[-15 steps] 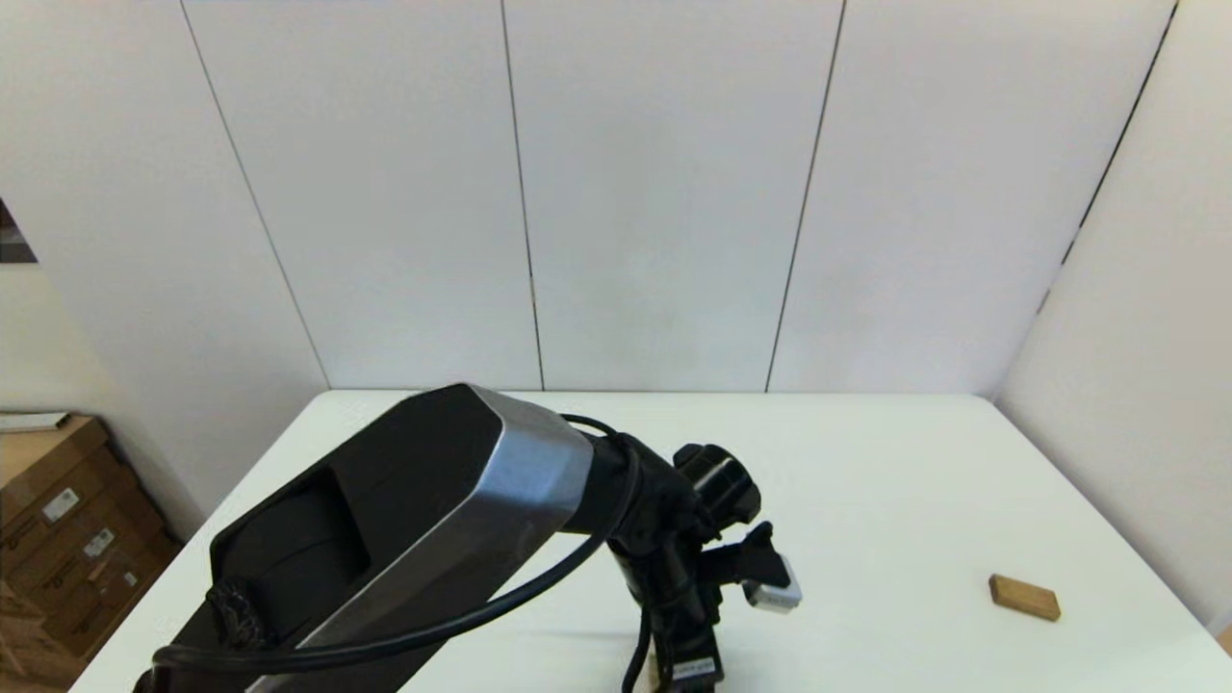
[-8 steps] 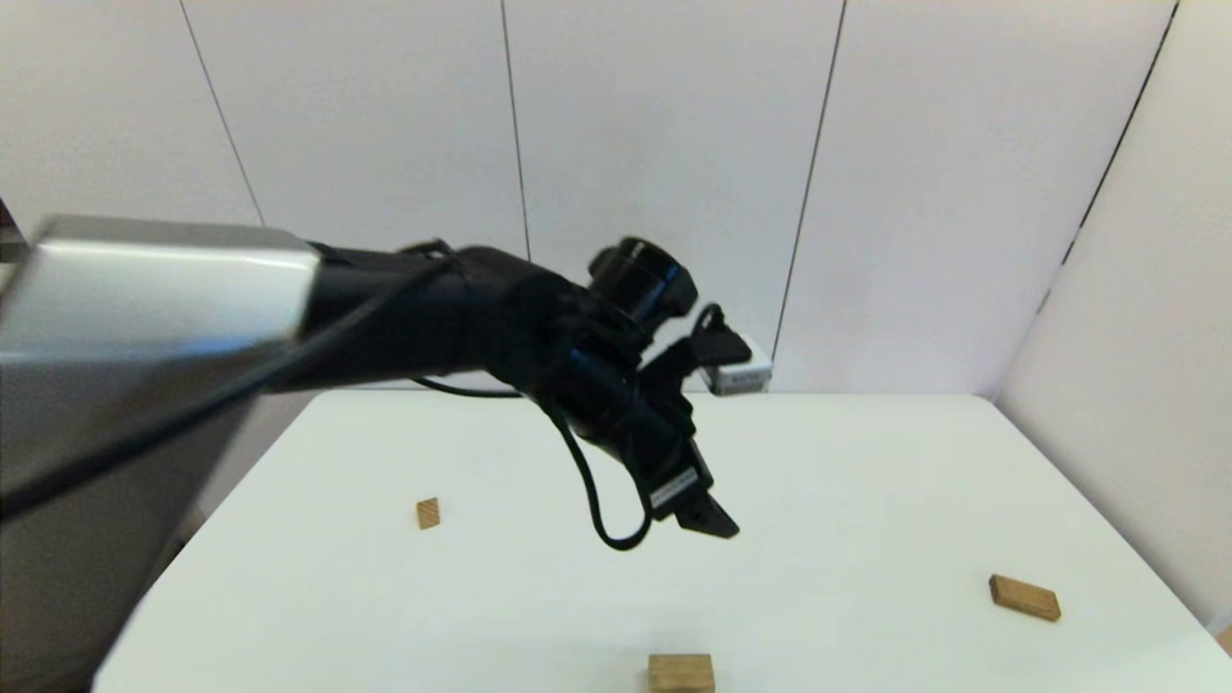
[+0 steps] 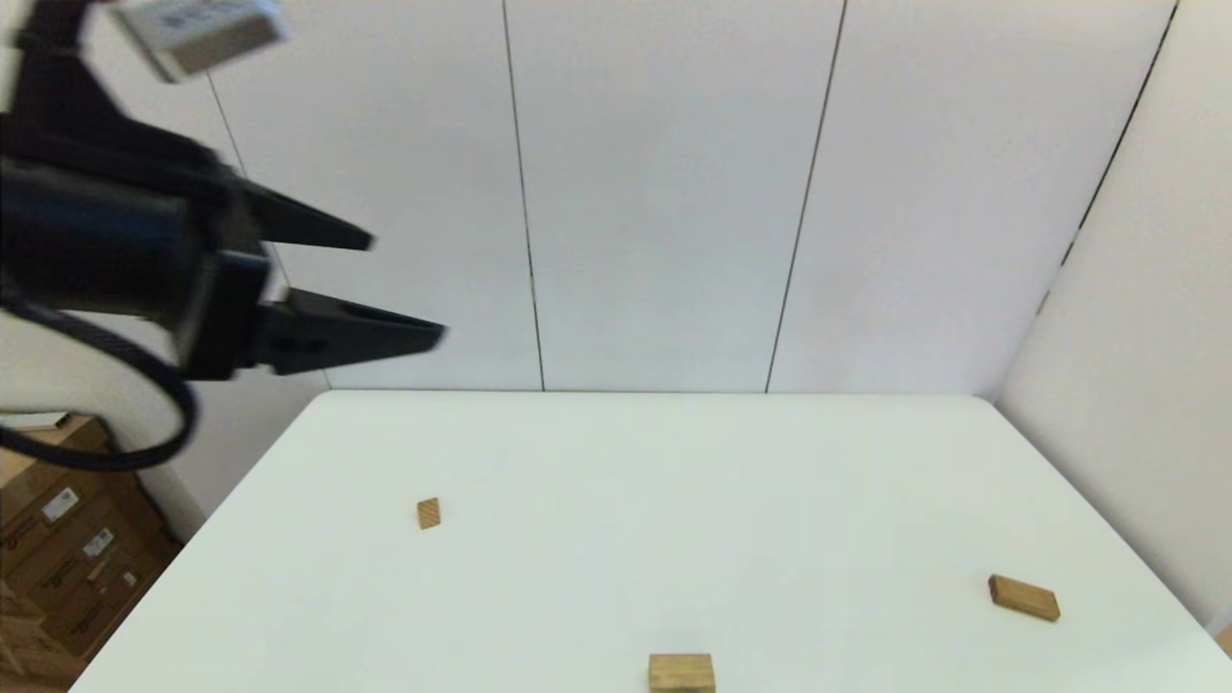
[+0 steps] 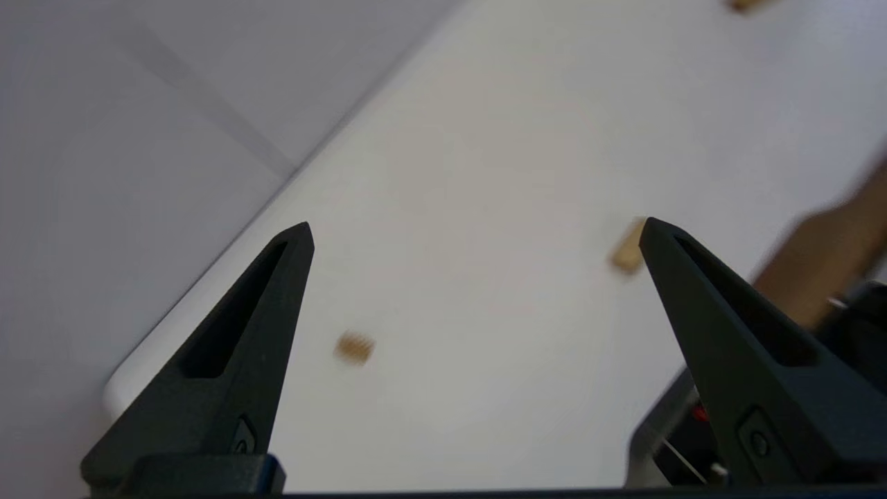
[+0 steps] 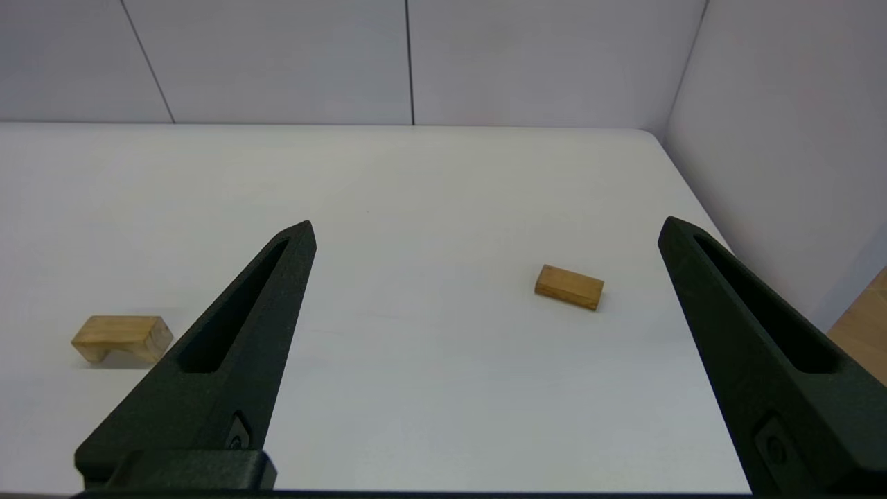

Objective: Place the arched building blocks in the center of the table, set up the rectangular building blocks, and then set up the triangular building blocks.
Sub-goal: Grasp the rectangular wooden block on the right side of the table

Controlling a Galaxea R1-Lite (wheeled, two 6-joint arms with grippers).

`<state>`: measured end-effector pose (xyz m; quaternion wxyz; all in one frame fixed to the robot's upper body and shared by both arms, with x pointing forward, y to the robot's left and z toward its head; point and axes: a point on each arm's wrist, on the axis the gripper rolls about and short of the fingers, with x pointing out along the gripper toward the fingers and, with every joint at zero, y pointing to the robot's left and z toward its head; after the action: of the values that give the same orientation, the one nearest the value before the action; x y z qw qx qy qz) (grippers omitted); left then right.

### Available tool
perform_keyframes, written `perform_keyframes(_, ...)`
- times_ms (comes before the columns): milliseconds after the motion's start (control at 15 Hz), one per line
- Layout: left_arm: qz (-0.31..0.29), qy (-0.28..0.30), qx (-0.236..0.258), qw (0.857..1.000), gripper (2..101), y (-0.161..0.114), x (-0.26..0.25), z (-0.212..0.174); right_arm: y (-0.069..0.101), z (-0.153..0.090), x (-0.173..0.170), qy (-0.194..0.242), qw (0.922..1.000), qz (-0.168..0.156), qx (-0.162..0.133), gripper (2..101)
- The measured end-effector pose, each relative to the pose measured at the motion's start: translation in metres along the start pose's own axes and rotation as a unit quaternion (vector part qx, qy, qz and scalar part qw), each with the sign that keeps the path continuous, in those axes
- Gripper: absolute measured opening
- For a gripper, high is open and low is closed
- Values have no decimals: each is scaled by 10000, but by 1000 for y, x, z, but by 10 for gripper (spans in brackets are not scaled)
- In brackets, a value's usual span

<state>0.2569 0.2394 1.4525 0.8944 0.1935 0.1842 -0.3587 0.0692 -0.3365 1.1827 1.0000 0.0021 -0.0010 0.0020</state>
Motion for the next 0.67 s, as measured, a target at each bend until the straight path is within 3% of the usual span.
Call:
perform_keyframes(133, 1023, -270, -358, 9937, 955, 4, -59, -29, 0, 0, 0, -2, 10000, -2, 2, 980)
perform_keyframes(333, 2205, -711, -601, 9709, 962, -24, -113, -75, 0, 0, 0, -2, 10000, 2, 2, 980)
perform_keyframes(667, 2949, -1327, -757, 9432, 970, -98, -142, -156, 0, 0, 0, -2, 10000, 0, 0, 980)
